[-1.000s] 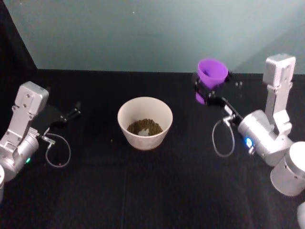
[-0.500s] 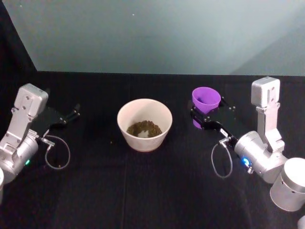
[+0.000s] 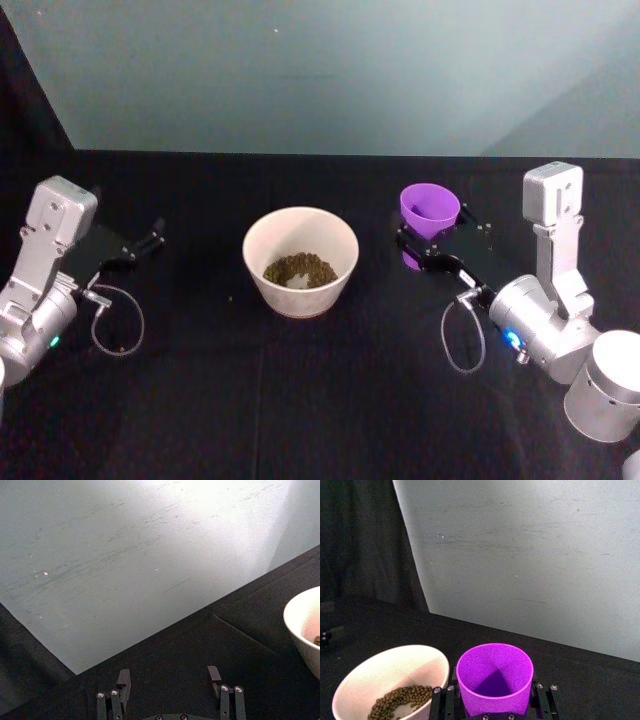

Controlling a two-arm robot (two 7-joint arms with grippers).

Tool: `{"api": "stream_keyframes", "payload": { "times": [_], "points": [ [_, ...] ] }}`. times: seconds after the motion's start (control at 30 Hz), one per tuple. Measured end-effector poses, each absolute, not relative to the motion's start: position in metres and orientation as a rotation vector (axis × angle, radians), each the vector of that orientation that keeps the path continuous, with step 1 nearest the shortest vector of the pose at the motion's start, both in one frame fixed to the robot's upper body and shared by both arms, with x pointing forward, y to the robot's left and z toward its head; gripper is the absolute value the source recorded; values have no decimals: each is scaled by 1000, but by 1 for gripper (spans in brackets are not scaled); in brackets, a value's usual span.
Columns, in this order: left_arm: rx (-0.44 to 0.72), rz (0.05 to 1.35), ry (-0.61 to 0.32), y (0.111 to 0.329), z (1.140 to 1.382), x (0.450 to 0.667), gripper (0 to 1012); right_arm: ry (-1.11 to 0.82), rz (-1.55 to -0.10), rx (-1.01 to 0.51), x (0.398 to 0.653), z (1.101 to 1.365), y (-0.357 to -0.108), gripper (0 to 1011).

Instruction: Pick up the cup and pour the mung beans from the cup into the bowl.

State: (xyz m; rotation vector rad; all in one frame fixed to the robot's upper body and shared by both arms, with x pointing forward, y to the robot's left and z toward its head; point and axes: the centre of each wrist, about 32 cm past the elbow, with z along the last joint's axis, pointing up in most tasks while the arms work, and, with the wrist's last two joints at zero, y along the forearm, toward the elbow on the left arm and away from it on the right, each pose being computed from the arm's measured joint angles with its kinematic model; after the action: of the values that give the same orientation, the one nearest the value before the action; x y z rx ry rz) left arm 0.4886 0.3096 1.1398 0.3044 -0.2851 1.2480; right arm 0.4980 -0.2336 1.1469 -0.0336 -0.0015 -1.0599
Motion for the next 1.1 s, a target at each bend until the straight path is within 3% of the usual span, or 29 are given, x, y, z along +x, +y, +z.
{"api": "stream_keyframes", "payload": {
  "times": [0.5, 0.77, 1.1],
  "points": [
    [304, 1248, -285, 310, 1140, 489, 1000, -57, -1023, 1, 512, 1148, -236, 734],
    [304, 1248, -285, 310, 1140, 489, 1000, -53, -996, 59, 518, 1131, -246, 734],
    [304, 1248, -285, 310, 1140, 489, 1000, -2, -988, 9, 513, 1110, -249, 734]
  ]
}}
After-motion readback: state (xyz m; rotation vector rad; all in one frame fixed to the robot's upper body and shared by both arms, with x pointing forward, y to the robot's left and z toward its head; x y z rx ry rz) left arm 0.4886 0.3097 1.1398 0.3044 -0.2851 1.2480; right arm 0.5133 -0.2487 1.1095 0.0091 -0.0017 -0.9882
